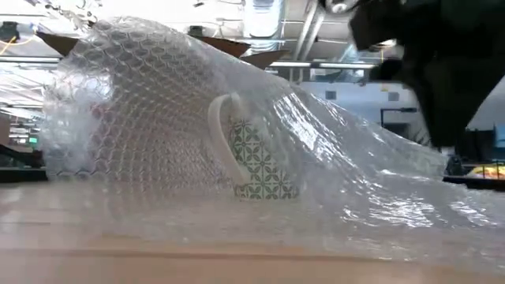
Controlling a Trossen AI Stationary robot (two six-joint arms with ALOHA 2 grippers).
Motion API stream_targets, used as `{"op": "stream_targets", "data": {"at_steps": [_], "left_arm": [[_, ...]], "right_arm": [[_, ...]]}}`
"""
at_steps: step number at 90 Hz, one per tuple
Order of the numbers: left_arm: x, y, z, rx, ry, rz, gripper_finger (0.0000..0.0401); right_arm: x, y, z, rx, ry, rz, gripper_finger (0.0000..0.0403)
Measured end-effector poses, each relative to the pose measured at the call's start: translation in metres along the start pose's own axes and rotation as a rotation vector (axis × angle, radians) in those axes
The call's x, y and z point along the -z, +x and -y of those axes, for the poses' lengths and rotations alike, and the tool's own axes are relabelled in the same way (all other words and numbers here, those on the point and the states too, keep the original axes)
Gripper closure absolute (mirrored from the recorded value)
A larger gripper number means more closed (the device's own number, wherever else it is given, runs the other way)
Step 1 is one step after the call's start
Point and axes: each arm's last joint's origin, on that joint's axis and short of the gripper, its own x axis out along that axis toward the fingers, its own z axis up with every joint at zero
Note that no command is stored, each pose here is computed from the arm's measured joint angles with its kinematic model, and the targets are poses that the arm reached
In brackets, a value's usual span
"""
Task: Wrap mug
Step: Wrap the green patterned mug with the bubble wrap
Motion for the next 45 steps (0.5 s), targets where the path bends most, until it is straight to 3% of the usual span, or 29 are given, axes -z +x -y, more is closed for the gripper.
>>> {"op": "stream_targets", "data": {"at_steps": [18,31,45], "left_arm": [[0.000,0.000,0.000,-0.003,0.002,0.007,0.0311],[0.000,0.000,0.000,-0.003,0.003,0.007,0.0311],[0.000,0.000,0.000,-0.004,0.003,0.009,0.0311]], "right_arm": [[0.005,-0.022,0.006,0.120,0.045,0.120,0.0345],[-0.006,-0.026,0.023,0.170,0.133,0.216,0.0270],[-0.028,-0.008,0.042,0.166,0.175,0.239,0.0180]]}}
